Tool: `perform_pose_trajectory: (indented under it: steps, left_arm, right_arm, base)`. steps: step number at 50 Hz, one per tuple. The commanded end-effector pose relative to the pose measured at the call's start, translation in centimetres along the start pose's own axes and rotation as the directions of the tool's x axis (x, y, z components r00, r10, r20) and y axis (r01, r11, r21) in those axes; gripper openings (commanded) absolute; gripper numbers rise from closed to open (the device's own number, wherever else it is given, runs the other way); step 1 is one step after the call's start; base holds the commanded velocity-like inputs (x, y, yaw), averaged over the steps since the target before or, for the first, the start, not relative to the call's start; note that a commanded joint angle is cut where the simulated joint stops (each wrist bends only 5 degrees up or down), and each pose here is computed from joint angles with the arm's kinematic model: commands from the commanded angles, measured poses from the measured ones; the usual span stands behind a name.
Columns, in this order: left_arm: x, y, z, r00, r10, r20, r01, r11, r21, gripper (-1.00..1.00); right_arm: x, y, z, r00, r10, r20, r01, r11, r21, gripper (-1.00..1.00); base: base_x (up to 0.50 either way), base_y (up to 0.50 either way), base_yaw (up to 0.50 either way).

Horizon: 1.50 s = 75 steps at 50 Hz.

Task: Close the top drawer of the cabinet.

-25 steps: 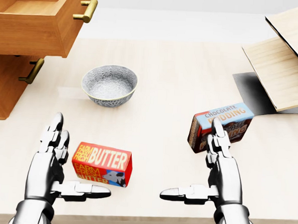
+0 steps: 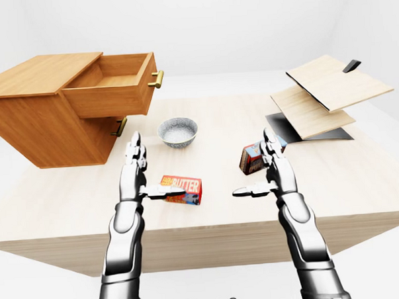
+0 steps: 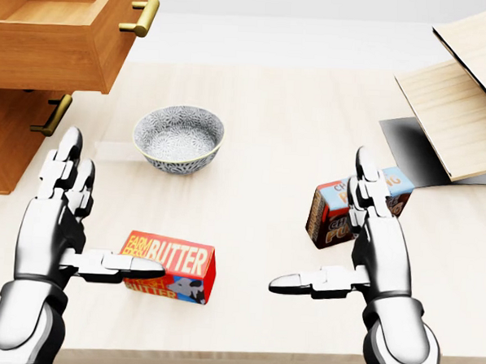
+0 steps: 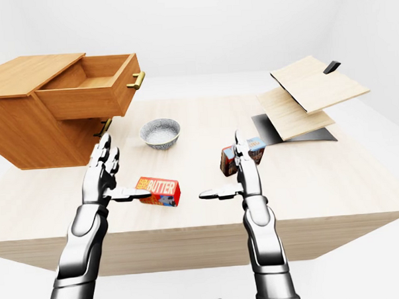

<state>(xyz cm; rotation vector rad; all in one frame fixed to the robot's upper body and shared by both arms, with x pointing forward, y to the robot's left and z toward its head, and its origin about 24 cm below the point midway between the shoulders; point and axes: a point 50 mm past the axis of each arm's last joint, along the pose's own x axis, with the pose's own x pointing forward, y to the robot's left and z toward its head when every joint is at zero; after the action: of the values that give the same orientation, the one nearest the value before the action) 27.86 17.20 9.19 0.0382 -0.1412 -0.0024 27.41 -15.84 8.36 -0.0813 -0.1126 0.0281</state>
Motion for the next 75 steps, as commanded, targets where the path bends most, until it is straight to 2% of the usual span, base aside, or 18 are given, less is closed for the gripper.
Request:
perform_pose_trajectory:
  steps: [1, 3, 7, 10, 17, 22, 27, 44, 47, 75]
  left_arm:
    - [2.0, 0.0, 5.0, 0.98, -0.049, 0.192, 0.039, 0.998, 0.055, 1.0]
    - [2.6, -0.2, 5.9, 0.973, -0.084, 0.217, 0.064, 0.993, 0.099, 1.0]
    - [3.9, 0.1, 7.7, 0.959, -0.094, 0.269, 0.064, 0.991, 0.12, 1.0]
    - [5.0, 0.2, 9.5, 0.943, -0.097, 0.319, 0.059, 0.99, 0.127, 1.0]
    - [5.4, -0.3, 11.8, 0.911, -0.123, 0.395, 0.072, 0.987, 0.141, 1.0]
    - [6.0, -0.1, 12.4, 0.909, -0.105, 0.404, 0.062, 0.991, 0.119, 1.0]
    - [6.1, 0.0, 12.7, 0.905, -0.1, 0.414, 0.058, 0.992, 0.115, 1.0]
    - [5.5, -0.1, 12.4, 0.904, -0.104, 0.414, 0.056, 0.99, 0.127, 1.0]
    - [5.7, 0.1, 12.1, 0.912, -0.075, 0.404, 0.029, 0.992, 0.12, 1.0]
    - [5.9, 0.1, 12.1, 0.913, -0.075, 0.4, 0.029, 0.993, 0.118, 1.0]
  right_arm:
    - [1.7, -0.6, 4.0, 0.988, 0.001, 0.156, 0.006, 0.999, -0.045, 1.0]
    - [2.0, -0.6, 4.5, 0.985, 0.0, 0.175, 0.009, 0.999, -0.051, 1.0]
    - [2.7, -0.7, 5.8, 0.976, -0.002, 0.22, 0.014, 0.998, -0.055, 1.0]
    - [3.2, -0.7, 8.2, 0.95, 0.004, 0.311, 0.017, 0.998, -0.064, 1.0]
    - [4.3, -0.6, 12.0, 0.9, 0.001, 0.435, 0.025, 0.998, -0.053, 1.0]
    - [5.0, -0.9, 12.2, 0.902, -0.018, 0.432, 0.038, 0.999, -0.038, 1.0]
    - [5.2, -1.1, 12.1, 0.906, -0.023, 0.424, 0.046, 0.998, -0.044, 1.0]
    - [4.3, -1.3, 13.4, 0.876, -0.011, 0.482, 0.024, 1.0, -0.02, 1.0]
    - [4.0, -1.4, 13.2, 0.877, -0.008, 0.48, 0.02, 1.0, -0.02, 1.0]
    - [3.9, -1.5, 12.1, 0.897, 0.001, 0.443, 0.027, 0.998, -0.058, 1.0]
  base:
    - [0.0, 0.0, 0.0]
    - [0.0, 0.0, 0.0]
    - [0.0, 0.0, 0.0]
    - [0.0, 0.0, 0.0]
    - [0.0, 0.0, 0.0]
    - [0.0, 0.0, 0.0]
    - [0.0, 0.0, 0.0]
    - [0.0, 0.0, 0.0]
    - [0.19, 0.0, 0.0]
    - [0.27, 0.0, 0.0]
